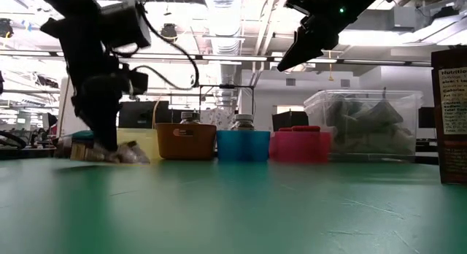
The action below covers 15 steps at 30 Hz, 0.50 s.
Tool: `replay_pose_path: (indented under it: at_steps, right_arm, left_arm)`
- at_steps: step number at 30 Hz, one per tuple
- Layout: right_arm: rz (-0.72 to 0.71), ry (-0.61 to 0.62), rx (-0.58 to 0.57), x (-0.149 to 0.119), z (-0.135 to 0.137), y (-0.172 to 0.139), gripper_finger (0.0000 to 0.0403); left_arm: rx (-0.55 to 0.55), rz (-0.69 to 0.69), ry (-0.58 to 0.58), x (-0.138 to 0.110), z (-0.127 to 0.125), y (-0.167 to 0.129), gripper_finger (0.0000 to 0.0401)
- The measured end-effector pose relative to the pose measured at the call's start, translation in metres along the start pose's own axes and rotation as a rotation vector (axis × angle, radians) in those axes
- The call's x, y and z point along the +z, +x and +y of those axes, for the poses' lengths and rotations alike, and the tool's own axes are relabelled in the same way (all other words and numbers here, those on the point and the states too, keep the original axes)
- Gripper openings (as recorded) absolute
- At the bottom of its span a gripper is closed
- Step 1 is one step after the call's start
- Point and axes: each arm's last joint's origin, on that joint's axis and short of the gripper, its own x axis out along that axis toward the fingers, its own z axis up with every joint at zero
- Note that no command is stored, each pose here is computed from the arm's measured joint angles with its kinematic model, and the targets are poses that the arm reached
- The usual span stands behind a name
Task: Sort spices by type
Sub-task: Put the top left orange spice pack into the yellow bin
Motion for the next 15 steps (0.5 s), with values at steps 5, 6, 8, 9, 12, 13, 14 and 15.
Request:
replay_pose_path:
  at_steps: [5, 6, 8, 9, 12, 13, 14, 15]
  right_arm:
    - [-0.004, 0.002, -0.001, 0.000, 0.000, 0.000, 0.0299]
    - [-0.007, 0.003, -0.001, 0.001, 0.000, 0.000, 0.0299]
    - [-0.017, 0.008, -0.005, 0.002, -0.001, 0.000, 0.0299]
    - [-0.021, 0.010, -0.006, 0.002, -0.001, 0.000, 0.0299]
    - [-0.028, 0.011, -0.008, 0.003, -0.001, 0.000, 0.0299]
    - [-0.028, 0.009, -0.008, 0.003, -0.001, 0.000, 0.0299]
    - [-0.028, 0.009, -0.008, 0.003, -0.001, 0.000, 0.0299]
    - [-0.028, 0.009, -0.008, 0.003, -0.001, 0.000, 0.0299]
  left_arm:
    - [0.081, -0.165, 0.010, 0.009, 0.011, -0.043, 0.0002]
    - [0.114, -0.221, 0.009, 0.010, 0.015, -0.052, 0.0002]
    - [0.196, -0.354, -0.008, 0.013, 0.025, -0.068, 0.0001]
    - [0.244, -0.423, -0.019, 0.014, 0.029, -0.076, 0.0001]
    - [0.396, -0.621, -0.048, 0.016, 0.040, -0.097, 0.0001]
    - [0.449, -0.686, -0.060, 0.017, 0.043, -0.101, 0.0001]
    - [0.502, -0.737, -0.066, 0.017, 0.046, -0.104, 0.0001]
    - [0.549, -0.781, -0.073, 0.017, 0.048, -0.104, 0.0001]
